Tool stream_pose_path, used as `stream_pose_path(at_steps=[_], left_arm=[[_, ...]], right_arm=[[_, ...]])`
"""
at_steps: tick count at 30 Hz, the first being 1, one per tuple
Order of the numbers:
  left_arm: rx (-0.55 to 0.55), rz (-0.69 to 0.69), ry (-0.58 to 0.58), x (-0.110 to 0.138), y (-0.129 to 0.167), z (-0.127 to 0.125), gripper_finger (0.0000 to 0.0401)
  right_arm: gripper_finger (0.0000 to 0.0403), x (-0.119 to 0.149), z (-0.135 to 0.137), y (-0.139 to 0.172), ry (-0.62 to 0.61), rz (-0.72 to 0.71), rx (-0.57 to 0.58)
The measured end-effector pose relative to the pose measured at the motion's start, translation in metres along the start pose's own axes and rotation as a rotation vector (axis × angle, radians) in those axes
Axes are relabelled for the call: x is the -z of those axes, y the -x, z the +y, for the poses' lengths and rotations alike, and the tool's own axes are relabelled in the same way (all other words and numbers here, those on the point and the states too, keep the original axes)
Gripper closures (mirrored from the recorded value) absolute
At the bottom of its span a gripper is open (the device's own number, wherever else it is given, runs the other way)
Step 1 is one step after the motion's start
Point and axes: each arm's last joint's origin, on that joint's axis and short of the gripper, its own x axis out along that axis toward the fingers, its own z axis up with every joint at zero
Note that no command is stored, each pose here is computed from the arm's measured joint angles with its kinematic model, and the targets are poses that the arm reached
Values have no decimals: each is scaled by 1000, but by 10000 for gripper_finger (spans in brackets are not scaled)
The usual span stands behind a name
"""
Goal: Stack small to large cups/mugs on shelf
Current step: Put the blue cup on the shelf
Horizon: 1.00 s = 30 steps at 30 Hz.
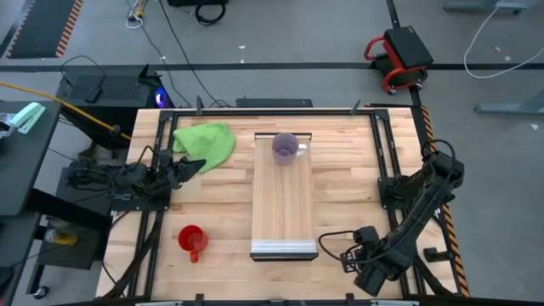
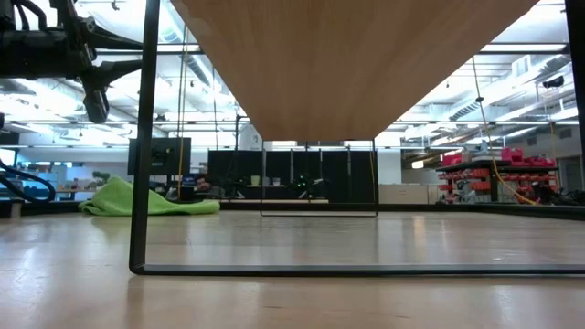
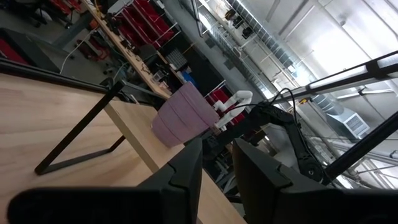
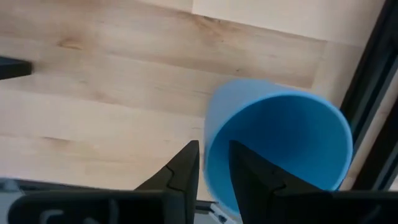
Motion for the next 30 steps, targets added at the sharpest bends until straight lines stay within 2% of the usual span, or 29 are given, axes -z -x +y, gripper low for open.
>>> stream_pose_path(at_steps=[11,14,20,25,30], left_arm=[[1,1,1,0,0,0,305],[1,1,0,0,0,0,303],[1,1,0,0,0,0,307],[1,1,1,0,0,0,305],[1,1,4,0,0,0,309]], right_arm=[[315,-2,1,-16,-5,22,-16],[331,-3,3,-16,-8,23,-19],[391,-3,3,-16,-3,29,-12],[388,-5,5,-13,13,63,15],[395,-12,18,1,79,82,-9]])
